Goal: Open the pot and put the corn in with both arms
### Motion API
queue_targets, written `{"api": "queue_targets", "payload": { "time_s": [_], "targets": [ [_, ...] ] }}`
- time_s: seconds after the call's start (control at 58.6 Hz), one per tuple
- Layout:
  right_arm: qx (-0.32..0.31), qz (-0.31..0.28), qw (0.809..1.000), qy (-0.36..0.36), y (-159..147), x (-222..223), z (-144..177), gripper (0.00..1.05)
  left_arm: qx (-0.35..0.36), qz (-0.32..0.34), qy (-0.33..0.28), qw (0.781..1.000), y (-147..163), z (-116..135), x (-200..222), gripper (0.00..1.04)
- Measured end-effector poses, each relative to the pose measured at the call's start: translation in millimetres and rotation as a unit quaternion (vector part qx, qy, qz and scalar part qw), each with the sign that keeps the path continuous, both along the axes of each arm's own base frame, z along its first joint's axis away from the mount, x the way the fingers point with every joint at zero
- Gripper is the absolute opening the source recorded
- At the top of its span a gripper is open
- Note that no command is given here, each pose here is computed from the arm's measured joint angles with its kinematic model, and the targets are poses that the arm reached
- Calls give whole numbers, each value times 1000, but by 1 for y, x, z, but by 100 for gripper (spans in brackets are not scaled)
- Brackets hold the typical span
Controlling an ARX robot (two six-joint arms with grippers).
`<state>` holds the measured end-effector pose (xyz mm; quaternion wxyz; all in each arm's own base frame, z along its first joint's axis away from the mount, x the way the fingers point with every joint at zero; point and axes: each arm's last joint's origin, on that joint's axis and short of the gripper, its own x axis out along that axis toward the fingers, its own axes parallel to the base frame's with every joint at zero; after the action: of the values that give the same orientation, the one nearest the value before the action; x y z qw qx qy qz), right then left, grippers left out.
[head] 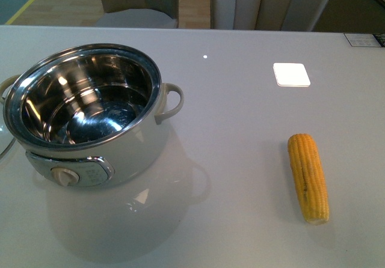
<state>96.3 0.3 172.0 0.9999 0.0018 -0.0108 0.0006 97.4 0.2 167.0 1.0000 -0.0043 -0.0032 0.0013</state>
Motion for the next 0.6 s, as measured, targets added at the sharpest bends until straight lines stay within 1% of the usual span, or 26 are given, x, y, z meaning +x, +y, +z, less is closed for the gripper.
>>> {"api": "queue_targets", "payload": {
  "time_s": [0.034, 0.154, 0.188, 0.205, 0.239, 0.256, 0.29, 0.324, 0.358, 0.443, 0.512, 0.597],
  "targets": [
    [0, 0, 1000, 0, 0, 0, 0, 96, 0, 0, 0, 1000, 0, 0, 0, 97],
    [5, 0, 1000, 10, 0, 0, 0, 96, 0, 0, 0, 1000, 0, 0, 0, 98],
    [27, 0, 997, 75, 0, 1, -1, 96, 0, 0, 0, 1000, 0, 0, 0, 98],
    [30, -2, 995, 96, 0, 1, -2, 96, 0, 0, 0, 1000, 0, 0, 0, 98],
    [54, -14, 983, 177, 0, 3, -5, 96, 0, 0, 0, 1000, 0, 0, 0, 98],
    [57, -17, 979, 194, 0, 3, -6, 96, 0, 0, 0, 1000, 0, 0, 0, 98],
    [68, -22, 966, 248, 0, 6, -13, 96, 0, 0, 0, 1000, 0, 0, 0, 98],
    [80, -23, 959, 270, 1, 8, -17, 96, 0, 0, 0, 1000, 0, 0, 0, 98],
    [88, -23, 955, 282, 1, 12, -19, 96, 0, 0, 0, 1000, 0, 0, 0, 98],
    [100, -18, 952, 289, 3, 24, -21, 96, 0, 0, 0, 1000, 0, 0, 0, 98],
    [111, -9, 945, 307, 7, 44, -32, 96, 0, 0, 0, 1000, 0, 0, 0, 98],
    [92, 8, 936, 339, 19, 69, -51, 96, 0, 0, 0, 1000, 0, 0, 0, 98]
  ]
}}
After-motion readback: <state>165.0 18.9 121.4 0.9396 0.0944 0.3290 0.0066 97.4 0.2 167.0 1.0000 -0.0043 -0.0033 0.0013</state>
